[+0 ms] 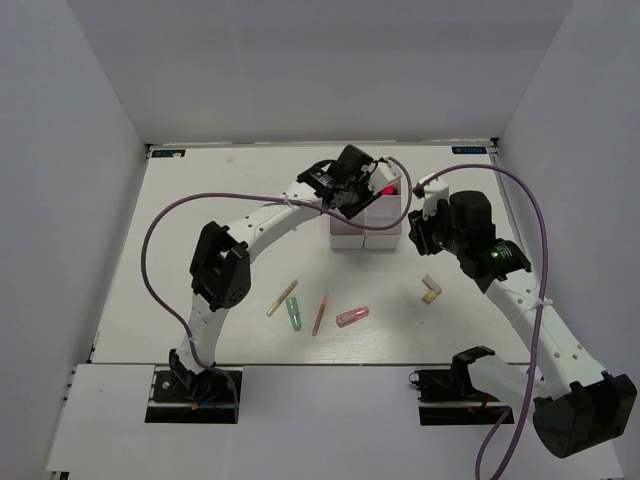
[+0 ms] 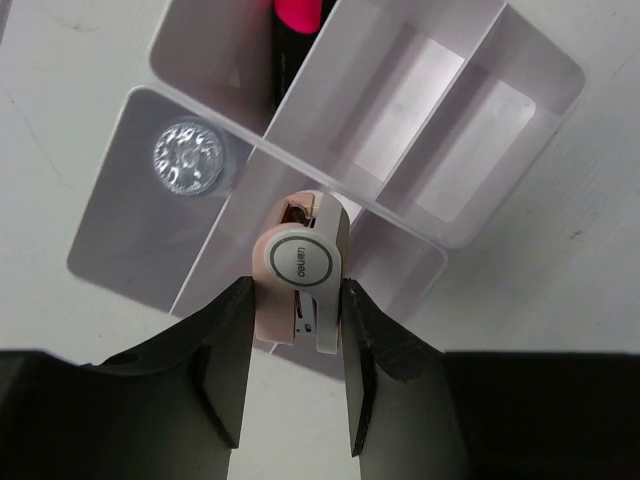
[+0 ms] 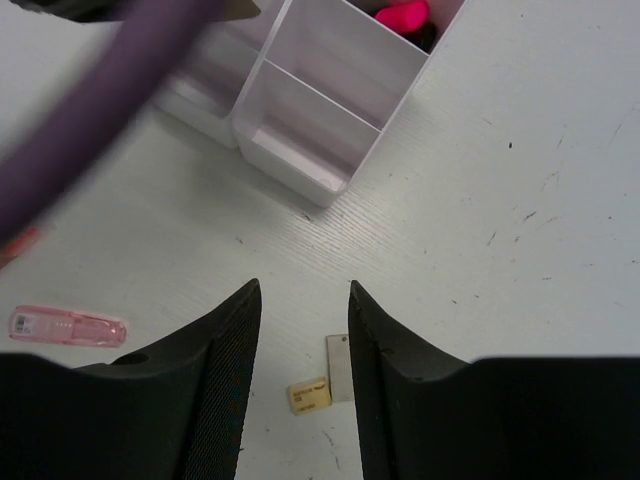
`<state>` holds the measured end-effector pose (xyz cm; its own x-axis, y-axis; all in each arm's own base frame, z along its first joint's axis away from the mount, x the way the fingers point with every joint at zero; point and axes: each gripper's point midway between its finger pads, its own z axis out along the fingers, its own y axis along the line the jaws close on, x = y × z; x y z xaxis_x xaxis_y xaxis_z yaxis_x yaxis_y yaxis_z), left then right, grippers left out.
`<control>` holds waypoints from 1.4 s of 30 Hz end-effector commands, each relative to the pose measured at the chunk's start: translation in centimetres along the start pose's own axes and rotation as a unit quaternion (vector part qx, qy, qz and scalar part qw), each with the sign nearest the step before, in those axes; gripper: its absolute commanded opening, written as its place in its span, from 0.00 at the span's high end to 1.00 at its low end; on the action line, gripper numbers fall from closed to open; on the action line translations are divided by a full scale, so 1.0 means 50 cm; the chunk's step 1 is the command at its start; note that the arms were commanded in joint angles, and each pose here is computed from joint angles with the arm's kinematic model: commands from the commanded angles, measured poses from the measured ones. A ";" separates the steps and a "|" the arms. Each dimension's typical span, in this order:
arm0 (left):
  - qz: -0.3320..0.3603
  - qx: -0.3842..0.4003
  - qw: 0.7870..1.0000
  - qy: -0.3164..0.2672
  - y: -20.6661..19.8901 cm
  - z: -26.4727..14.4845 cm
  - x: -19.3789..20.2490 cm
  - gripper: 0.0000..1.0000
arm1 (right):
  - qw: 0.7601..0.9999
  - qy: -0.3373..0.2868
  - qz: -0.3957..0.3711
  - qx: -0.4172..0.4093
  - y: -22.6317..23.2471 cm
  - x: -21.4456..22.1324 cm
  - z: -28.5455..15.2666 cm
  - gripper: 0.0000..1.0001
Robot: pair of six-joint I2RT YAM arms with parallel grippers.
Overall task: Sort the stationery into containers
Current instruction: Place the stapler in the storage box.
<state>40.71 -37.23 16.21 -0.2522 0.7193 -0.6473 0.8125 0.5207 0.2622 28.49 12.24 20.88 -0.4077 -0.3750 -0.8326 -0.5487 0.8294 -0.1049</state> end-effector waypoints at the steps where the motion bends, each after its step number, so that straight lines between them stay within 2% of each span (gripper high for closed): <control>1: 0.057 -0.036 0.998 -0.012 0.015 0.013 -0.022 1.00 | 1.000 -0.018 -0.005 0.019 -0.019 -0.016 0.006 0.56; 4: 0.072 -0.054 0.996 -0.004 0.019 0.032 -0.007 1.00 | 1.000 -0.015 -0.006 0.019 -0.019 -0.014 0.008 0.56; 11: 0.082 -0.084 0.993 -0.024 0.033 0.029 -0.019 1.00 | 1.000 -0.012 -0.007 0.014 -0.015 -0.010 0.011 0.56; 20: 0.074 -0.094 0.991 -0.057 0.039 -0.009 -0.046 1.00 | 1.000 -0.008 -0.007 0.008 -0.011 -0.004 0.014 0.56; 24: 0.084 -0.122 0.988 -0.053 0.064 -0.009 -0.050 1.00 | 1.000 -0.011 -0.007 0.005 -0.008 -0.007 0.013 0.56; 37: 0.097 -0.142 0.984 -0.041 0.081 0.004 -0.032 1.00 | 1.000 -0.010 -0.010 0.004 -0.009 -0.005 0.013 0.55; 42: 0.084 -0.140 0.986 -0.032 0.076 0.014 -0.011 0.99 | 1.000 -0.010 -0.009 0.005 -0.010 -0.004 0.015 0.51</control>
<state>44.09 -36.71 14.35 -0.0898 0.8110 -0.5781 0.6995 0.4646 0.5430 28.82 12.03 20.11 -0.4166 -0.3862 -0.8230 -0.5457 0.8303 -0.1134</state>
